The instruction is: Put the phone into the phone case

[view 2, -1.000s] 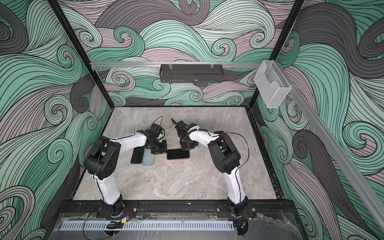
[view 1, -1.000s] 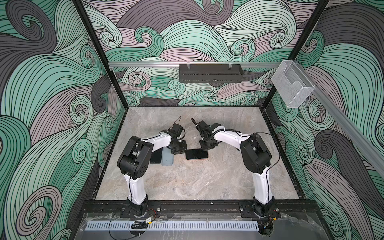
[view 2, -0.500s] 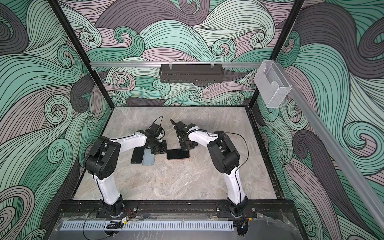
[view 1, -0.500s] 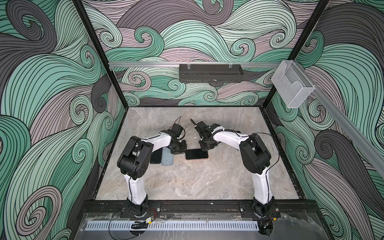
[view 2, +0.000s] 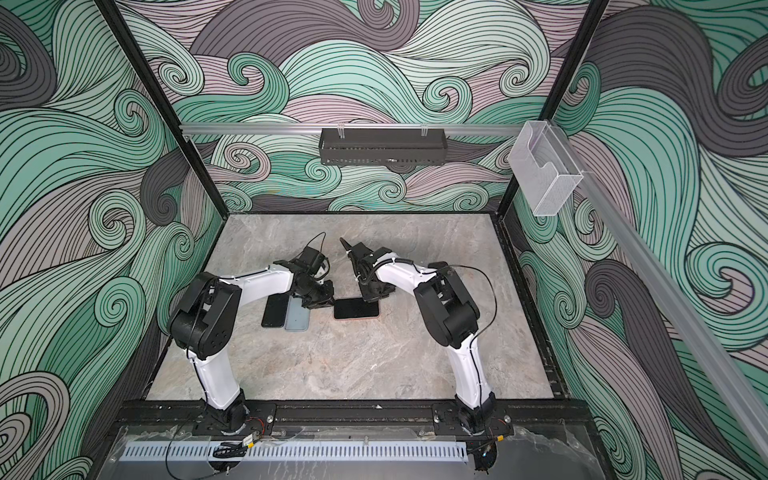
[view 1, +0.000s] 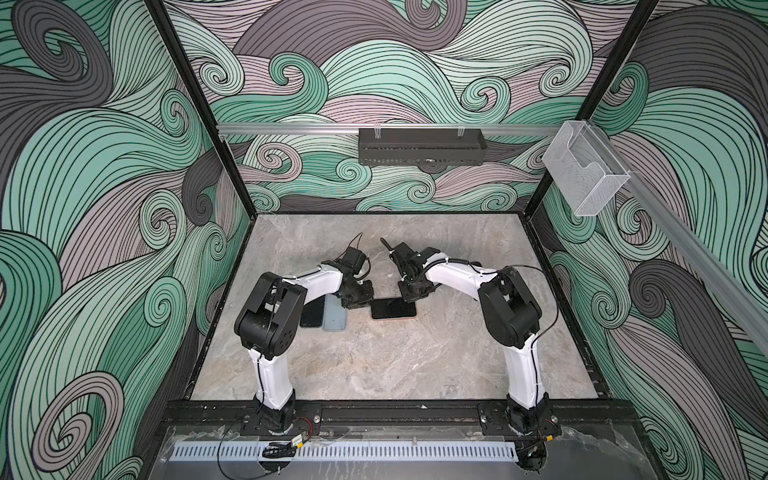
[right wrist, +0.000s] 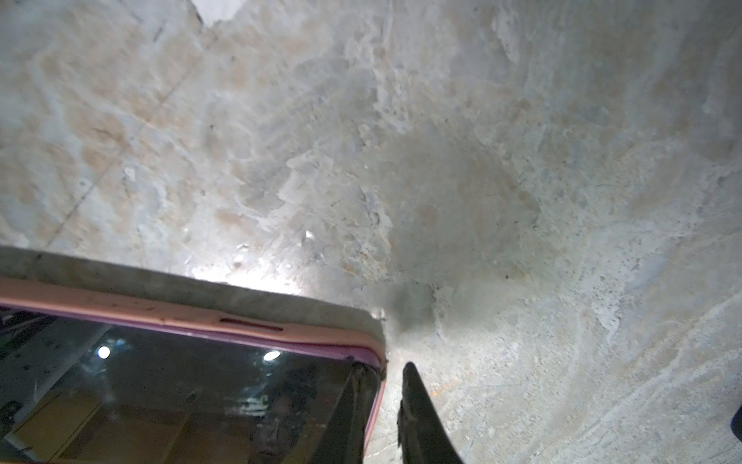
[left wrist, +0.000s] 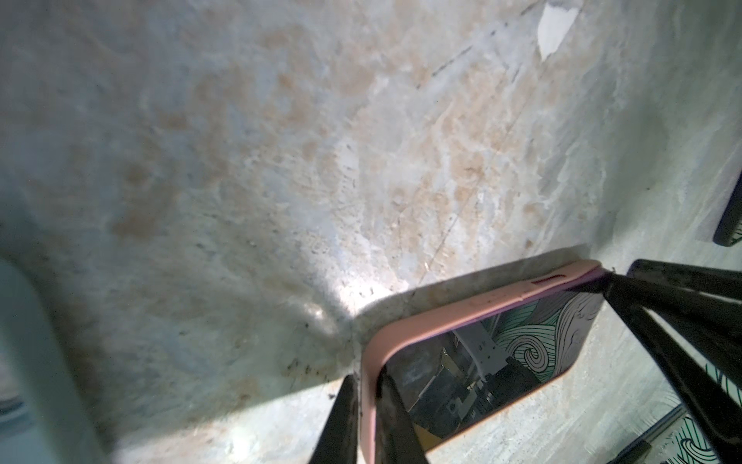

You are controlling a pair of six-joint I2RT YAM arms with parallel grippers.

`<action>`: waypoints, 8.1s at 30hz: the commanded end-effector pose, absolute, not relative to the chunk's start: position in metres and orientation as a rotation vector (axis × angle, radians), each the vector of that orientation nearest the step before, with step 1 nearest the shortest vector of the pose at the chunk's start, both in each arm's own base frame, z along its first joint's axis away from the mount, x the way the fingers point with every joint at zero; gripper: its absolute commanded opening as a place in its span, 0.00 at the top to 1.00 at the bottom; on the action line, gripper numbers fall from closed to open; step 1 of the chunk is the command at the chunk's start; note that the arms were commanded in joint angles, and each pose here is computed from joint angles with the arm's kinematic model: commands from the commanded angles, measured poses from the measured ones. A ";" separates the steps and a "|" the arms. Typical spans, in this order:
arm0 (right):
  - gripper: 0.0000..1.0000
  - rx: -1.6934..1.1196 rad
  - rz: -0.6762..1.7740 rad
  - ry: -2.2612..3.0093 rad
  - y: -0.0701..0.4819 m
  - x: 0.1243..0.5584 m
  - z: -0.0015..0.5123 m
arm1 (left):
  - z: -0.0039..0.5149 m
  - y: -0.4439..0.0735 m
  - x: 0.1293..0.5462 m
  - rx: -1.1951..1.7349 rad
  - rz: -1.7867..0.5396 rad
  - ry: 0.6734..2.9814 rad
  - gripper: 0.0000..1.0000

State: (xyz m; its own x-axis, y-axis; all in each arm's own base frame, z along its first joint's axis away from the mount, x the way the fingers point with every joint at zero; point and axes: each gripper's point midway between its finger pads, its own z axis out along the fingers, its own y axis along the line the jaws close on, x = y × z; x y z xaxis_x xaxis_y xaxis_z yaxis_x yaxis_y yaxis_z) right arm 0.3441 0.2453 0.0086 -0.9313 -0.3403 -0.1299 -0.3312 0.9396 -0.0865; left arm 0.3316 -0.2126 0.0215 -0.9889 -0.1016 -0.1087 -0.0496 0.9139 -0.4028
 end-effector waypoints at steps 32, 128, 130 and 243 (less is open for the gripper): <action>0.65 -0.582 0.276 2.958 0.259 0.294 0.045 | 0.027 -0.198 0.322 -0.117 -0.539 2.961 0.79; 0.44 -0.441 -0.292 2.988 0.090 0.384 0.007 | 0.089 -0.065 0.264 -0.495 -0.205 2.743 0.44; 0.44 -0.381 -0.287 2.991 0.083 0.389 0.008 | 0.088 -0.066 0.265 -0.492 -0.209 2.753 0.46; 0.58 -0.202 0.424 2.801 0.275 0.288 0.052 | 0.044 -0.198 0.370 0.516 -0.475 2.890 0.62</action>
